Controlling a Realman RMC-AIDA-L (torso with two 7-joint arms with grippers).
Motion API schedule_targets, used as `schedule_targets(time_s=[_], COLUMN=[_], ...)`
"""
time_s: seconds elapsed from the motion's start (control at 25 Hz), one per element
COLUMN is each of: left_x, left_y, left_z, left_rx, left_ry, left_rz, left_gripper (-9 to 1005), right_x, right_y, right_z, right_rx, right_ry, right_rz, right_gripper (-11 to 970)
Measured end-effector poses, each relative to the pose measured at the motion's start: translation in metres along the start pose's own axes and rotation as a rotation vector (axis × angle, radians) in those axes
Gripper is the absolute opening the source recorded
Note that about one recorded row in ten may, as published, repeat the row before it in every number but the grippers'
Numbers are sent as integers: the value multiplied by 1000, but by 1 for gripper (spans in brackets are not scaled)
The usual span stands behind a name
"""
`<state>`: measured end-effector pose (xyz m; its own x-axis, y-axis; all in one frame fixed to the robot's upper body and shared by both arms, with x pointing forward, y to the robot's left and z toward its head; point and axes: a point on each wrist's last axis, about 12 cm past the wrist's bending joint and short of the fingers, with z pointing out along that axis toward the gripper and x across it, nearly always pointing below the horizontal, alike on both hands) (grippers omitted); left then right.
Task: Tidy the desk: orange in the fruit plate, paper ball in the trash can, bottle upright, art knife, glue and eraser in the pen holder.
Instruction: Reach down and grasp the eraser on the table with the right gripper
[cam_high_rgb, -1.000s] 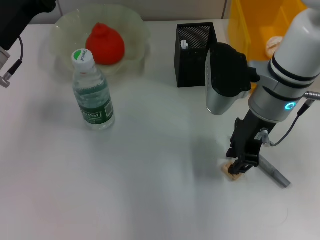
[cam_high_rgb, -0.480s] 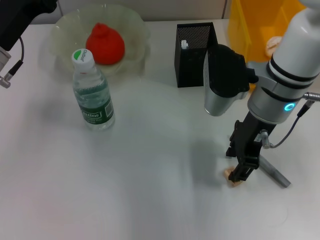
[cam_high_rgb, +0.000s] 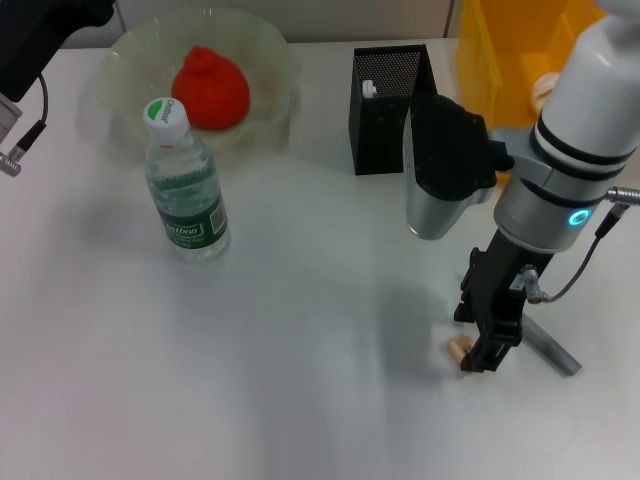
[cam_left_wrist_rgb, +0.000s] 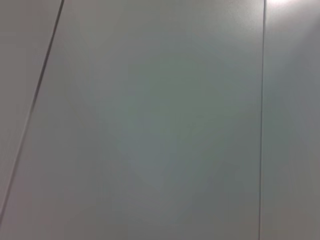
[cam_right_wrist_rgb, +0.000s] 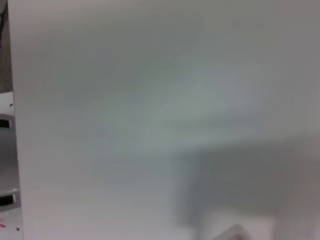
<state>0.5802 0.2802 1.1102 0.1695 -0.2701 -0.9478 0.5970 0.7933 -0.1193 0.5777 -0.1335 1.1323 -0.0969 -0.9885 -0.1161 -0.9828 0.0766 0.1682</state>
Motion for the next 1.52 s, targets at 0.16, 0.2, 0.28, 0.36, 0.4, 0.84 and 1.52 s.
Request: schedule_targets(time_s=[0.16,0.2,0.28,0.36,0.4,0.84,1.52], left_x=[1,1,1,1,1,2,0], left_y=[1,1,1,1,1,2,4], left_z=[0,0,0,0,0,0,0], left_rx=[-7,-7,-11,-12,-13,-19,-27], left_ry=[7,7,10,10,11,15,8], left_rz=[0,0,1,2,3,14,17], left_gripper=[516,516,516,516,517,517,517], right_x=[-4,-4,-5,-5,-6,-11,-14], right_y=[5,5,6,6,6,8,8], right_z=[6,6,8,8,8,13,13], right_rx=[-14,-14,-11,-8,-6,25,32], right_ry=[24,24,35,42,42,74,65], right_rz=[-28,-28,-34,-38,-39,-62,-69], right_gripper=[617,617,617,617,617,613,456])
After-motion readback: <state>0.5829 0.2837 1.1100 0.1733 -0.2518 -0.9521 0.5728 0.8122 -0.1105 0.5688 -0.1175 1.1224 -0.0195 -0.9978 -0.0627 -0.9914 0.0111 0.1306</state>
